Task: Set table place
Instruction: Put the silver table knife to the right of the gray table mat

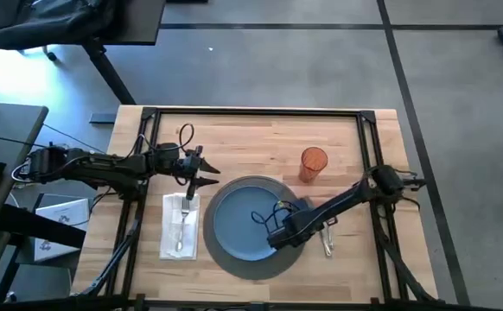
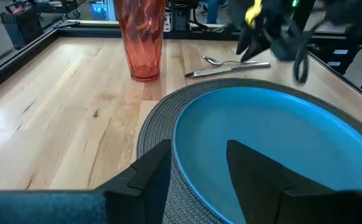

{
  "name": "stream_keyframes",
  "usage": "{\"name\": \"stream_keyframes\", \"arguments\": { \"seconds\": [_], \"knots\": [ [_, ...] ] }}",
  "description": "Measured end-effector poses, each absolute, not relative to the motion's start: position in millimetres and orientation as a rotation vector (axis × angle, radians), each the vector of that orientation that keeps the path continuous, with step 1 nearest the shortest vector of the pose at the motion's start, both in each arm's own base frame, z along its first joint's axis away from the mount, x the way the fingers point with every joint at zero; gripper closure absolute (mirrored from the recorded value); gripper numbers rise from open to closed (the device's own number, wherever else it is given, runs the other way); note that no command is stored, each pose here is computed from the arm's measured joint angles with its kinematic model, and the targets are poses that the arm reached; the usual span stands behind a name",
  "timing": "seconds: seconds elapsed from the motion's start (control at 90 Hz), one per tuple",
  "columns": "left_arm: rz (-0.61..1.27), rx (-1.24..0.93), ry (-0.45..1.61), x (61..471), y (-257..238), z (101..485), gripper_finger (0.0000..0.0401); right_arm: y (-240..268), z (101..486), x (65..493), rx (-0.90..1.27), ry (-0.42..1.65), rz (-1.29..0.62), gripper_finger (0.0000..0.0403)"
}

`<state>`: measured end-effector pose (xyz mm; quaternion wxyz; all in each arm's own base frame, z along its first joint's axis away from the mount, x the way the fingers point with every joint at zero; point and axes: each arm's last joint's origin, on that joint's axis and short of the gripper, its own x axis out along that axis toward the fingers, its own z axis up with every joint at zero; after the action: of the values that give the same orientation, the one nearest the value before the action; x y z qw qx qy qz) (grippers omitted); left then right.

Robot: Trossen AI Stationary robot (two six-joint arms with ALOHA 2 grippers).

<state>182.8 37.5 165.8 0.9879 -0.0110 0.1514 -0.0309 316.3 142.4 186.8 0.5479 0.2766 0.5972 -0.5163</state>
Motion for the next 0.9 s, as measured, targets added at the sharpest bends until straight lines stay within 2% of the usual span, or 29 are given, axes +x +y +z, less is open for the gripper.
{"name": "stream_keyframes", "arguments": {
  "seconds": [0.211, 0.4, 0.6, 0.9],
  "knots": [
    [-0.062, -0.022, 0.304, 182.9, 37.4, 165.8, 0.0259, 132.1, 198.8, 314.3, 0.566, 1.287, -1.182, 0.0286],
    [-0.061, -0.022, 0.305, 182.8, 37.5, 165.7, 0.0259, 117.7, 172.0, 304.0, 0.589, 1.334, -1.153, 0.0255],
    [-0.062, -0.023, 0.305, 182.8, 37.4, 165.7, 0.0259, 110.1, 156.7, 287.2, 0.686, 1.252, -1.056, 0.0262],
    [-0.029, -0.028, 0.307, 182.9, 38.3, 165.6, 0.0259, 92.3, 135.0, 260.4, 0.764, 1.198, -1.071, 0.0274]
  ]
}}
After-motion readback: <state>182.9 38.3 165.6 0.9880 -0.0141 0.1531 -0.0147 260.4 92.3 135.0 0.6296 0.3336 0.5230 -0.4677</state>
